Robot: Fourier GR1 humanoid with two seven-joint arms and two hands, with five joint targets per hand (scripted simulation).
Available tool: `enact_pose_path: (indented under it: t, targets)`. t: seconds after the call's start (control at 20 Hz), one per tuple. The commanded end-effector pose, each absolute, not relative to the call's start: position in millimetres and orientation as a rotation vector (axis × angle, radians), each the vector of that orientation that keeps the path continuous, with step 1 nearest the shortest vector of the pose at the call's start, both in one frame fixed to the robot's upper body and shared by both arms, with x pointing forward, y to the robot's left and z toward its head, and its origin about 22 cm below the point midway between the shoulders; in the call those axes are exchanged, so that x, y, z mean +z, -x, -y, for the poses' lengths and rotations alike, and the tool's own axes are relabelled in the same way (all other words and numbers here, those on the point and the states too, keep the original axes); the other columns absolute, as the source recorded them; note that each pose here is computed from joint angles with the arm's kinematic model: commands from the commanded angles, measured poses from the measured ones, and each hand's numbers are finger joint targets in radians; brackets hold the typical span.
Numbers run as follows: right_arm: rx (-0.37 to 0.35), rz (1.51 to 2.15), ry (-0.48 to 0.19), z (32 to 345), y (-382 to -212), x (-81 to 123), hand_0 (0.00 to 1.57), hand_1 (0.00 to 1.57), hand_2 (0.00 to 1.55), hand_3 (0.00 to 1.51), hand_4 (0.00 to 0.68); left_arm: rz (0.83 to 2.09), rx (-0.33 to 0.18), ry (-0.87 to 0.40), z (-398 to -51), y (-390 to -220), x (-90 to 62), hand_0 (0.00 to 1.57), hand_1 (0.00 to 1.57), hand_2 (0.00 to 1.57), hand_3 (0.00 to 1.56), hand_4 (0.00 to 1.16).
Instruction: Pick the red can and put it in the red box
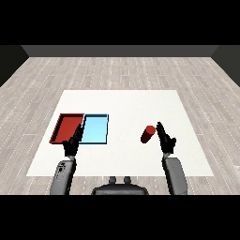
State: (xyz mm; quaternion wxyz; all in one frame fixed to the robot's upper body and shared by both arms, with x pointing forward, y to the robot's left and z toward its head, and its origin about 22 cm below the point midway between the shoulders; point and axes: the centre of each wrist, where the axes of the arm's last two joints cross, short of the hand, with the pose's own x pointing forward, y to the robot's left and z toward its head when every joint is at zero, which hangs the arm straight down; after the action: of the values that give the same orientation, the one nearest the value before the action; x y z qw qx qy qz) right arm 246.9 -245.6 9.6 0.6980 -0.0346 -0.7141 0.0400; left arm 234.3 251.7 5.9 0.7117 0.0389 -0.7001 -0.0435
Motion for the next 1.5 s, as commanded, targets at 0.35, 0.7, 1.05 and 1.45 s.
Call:
enact_pose_path:
  t: [0.35, 0.7, 1.05, 1.45]
  targets:
    - [0.034, 1.871, -0.033, 366.9, -214.0, 32.8, 0.00, 0.00, 0.00, 0.00, 0.000, 1.994, -0.022, 0.030, -236.1, -249.3, 45.1, 0.00, 0.00, 0.00, 0.00, 0.00]
    - [0.049, 1.926, -0.077, 411.4, -219.3, 24.8, 0.00, 0.00, 0.00, 0.00, 0.000, 2.053, 0.010, 0.054, -234.4, -230.0, -2.5, 0.00, 0.00, 0.00, 0.00, 0.00]
    - [0.076, 1.927, -0.069, 418.8, -202.7, -2.0, 0.00, 0.00, 0.00, 0.00, 0.000, 2.046, -0.006, 0.070, -244.1, -241.6, -3.8, 0.00, 0.00, 0.00, 0.00, 0.00]
    - [0.003, 1.877, -0.137, 413.4, -218.8, -5.0, 0.00, 0.00, 0.00, 0.00, 0.000, 2.069, 0.010, 0.060, -250.1, -231.3, 2.5, 0.00, 0.00, 0.00, 0.00, 0.00]
